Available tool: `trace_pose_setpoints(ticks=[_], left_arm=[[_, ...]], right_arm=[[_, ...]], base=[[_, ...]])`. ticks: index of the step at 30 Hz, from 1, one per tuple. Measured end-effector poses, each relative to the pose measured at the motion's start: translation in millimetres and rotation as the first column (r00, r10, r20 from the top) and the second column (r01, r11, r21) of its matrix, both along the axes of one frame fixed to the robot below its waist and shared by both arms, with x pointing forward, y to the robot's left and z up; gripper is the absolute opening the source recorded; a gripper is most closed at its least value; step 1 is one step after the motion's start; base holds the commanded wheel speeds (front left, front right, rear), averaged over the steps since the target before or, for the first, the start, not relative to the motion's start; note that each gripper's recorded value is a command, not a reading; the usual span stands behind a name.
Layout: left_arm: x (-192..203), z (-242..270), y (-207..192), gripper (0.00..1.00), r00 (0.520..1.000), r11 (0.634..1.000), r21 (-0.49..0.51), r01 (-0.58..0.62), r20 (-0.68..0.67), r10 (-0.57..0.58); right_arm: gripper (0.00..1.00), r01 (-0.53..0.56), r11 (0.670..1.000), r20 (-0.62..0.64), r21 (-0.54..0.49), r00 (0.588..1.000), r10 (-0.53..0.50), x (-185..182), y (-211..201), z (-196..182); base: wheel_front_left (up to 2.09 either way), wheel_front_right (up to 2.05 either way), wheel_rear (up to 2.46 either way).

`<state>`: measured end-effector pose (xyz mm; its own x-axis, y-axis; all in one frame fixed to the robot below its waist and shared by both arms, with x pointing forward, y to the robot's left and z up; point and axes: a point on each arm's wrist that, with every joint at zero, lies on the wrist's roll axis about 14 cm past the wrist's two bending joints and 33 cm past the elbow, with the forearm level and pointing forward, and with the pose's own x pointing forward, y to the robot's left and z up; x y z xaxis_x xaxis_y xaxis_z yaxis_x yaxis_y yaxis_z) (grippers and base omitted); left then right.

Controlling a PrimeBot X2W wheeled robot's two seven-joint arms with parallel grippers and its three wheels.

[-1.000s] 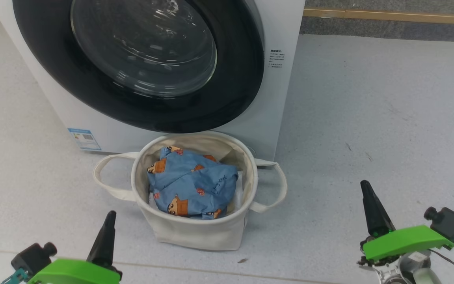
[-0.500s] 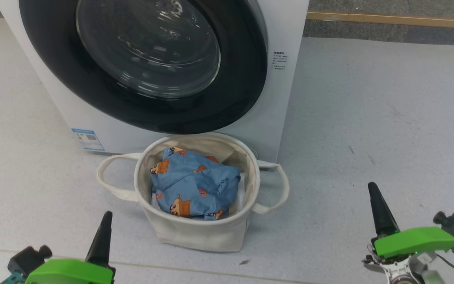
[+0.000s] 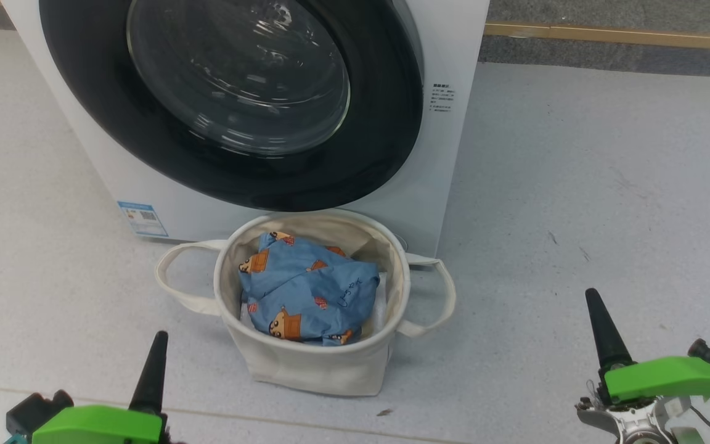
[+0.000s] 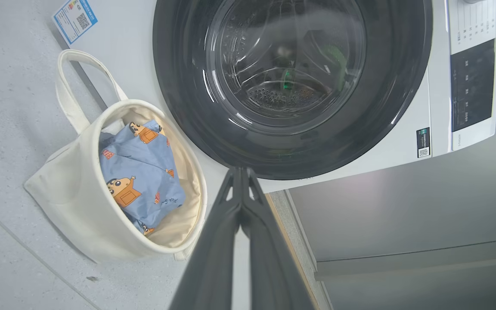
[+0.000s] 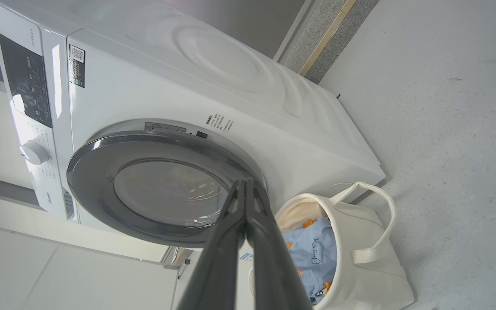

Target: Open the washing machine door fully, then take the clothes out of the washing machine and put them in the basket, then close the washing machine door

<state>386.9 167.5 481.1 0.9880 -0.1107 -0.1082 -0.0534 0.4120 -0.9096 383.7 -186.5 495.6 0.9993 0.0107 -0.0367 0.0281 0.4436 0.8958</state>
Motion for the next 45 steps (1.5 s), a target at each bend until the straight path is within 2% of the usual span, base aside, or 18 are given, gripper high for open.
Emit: trace_pose_setpoints(ticks=[20,45], left_arm=[[-3,0,10,0.0,0.998,0.982,-0.182,-0.055,-0.015,0.053],[-8,2,22,0.0,0.993,0.907,-0.404,-0.117,-0.022,0.118]], right_arm=[[0.0,0.027,0.978,-0.013,0.206,1.0,-0.025,0,-8,-2],[0.0,0.056,0.892,-0.019,0.448,0.998,-0.053,0,-19,-3]], base=[[0.0,0.0,0.0],[0.0,0.0,0.0]])
